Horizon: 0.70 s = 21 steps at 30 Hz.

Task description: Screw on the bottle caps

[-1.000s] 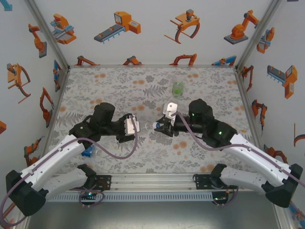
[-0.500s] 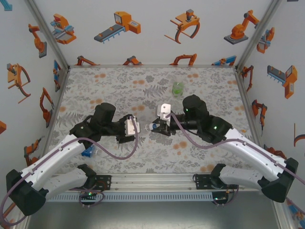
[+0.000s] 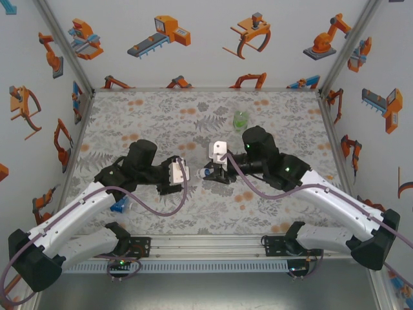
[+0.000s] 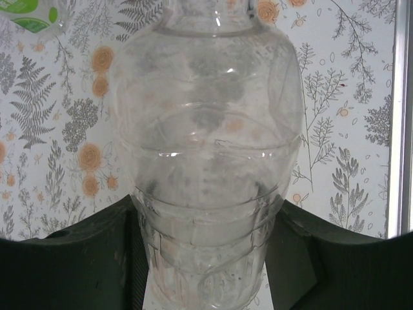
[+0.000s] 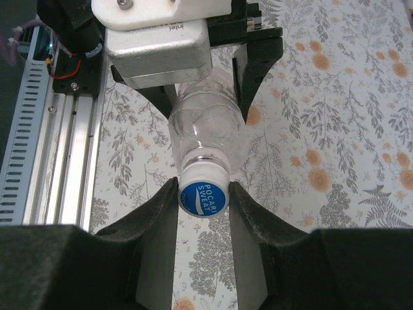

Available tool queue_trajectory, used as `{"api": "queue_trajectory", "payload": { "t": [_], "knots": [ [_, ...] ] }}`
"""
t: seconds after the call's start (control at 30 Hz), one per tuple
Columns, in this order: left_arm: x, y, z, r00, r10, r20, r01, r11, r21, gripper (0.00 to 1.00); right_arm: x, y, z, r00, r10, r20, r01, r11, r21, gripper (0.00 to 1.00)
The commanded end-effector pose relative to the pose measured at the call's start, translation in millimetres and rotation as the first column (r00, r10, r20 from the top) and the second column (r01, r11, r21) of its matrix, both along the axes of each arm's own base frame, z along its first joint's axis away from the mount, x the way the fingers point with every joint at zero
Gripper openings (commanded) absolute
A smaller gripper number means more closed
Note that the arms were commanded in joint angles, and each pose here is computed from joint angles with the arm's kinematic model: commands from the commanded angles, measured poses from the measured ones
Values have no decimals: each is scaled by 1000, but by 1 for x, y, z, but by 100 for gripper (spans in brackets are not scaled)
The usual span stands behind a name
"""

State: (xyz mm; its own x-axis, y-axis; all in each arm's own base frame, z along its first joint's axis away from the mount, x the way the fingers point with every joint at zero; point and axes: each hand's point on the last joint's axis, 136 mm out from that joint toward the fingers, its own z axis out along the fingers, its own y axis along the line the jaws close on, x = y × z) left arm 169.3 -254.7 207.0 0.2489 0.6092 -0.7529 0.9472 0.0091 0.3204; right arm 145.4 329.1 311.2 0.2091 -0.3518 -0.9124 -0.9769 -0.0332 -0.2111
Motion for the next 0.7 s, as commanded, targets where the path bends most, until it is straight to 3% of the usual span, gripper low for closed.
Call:
{"api": "queue_trajectory", "payload": {
  "t": [0.0,0.4,0.67],
  "knots": [
    [-6,-6,10,999,-48,18,48,998,-27,0,-12,3,7,997,77,7,-77,997,6,6],
    [-13,-7,13,997,-79,8,80,996,-44,0,-9,-3,-17,970,154,189,-135,985,-109,1],
    [-14,-9,12,996,-87,1,87,995,-44,0,-23,4,-10,929,275,247,-265,962,-73,0]
  ]
}}
